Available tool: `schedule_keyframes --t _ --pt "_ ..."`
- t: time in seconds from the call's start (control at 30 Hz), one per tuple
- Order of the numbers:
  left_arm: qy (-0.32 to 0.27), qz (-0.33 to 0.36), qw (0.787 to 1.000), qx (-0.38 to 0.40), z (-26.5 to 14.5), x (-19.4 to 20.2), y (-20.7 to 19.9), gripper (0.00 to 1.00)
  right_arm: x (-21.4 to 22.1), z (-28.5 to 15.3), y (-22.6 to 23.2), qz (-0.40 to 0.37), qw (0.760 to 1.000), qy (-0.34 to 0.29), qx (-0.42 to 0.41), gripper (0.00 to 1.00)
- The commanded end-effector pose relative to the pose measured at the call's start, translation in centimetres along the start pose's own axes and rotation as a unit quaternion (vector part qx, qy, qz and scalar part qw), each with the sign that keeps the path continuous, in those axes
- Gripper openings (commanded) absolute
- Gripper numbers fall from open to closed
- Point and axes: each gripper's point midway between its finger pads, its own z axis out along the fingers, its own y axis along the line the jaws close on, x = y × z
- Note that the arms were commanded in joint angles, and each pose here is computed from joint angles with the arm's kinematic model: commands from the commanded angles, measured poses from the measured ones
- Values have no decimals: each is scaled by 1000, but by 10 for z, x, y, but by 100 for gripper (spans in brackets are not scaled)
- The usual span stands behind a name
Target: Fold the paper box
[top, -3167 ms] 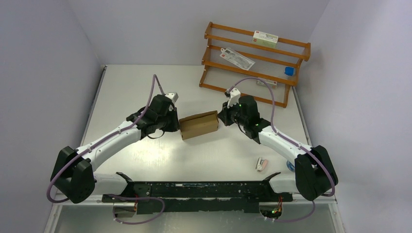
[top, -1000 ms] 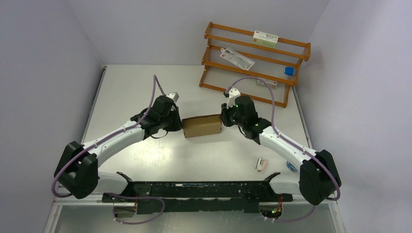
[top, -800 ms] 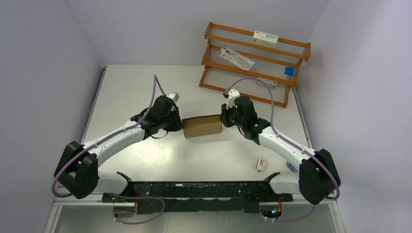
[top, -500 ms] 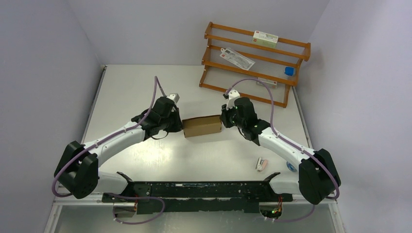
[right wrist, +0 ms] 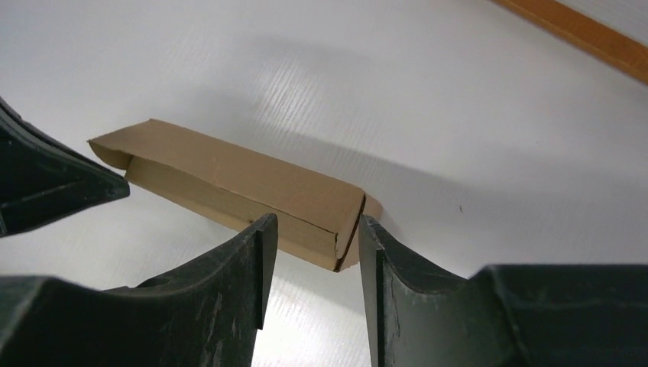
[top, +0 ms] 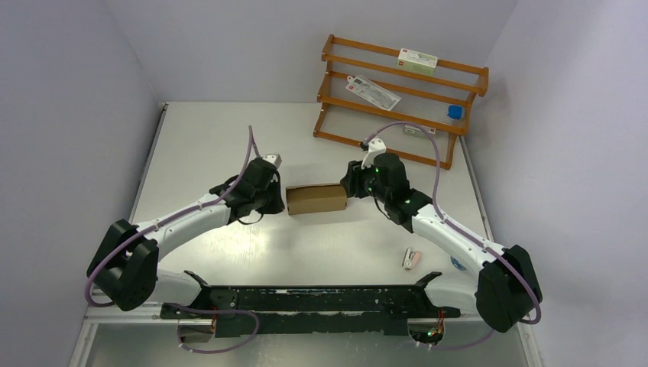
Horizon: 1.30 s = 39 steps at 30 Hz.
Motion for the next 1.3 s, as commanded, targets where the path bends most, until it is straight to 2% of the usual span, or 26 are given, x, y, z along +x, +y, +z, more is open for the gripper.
schedule_keyframes --t 0.0,0.17,0.4,0.8,1.1,1.27 --pt "-2 14 1000 -7 2 2 1 5 -20 7 -3 58 998 -28 24 47" --pt "-3 13 1000 1 0 0 -2 6 -5 20 -8 74 997 -14 35 44" --pt "-34 -6 999 41 -16 -11 -16 16 18 24 -13 67 997 3 39 42" --pt "-94 -104 984 107 -40 -46 -35 59 37 23 -18 62 997 7 41 41" --pt "-82 -116 983 114 -35 -45 -39 63 31 28 -19 66 997 -5 48 41" --pt "-80 -132 983 102 -20 -38 -31 60 28 37 -19 68 997 -7 48 41"
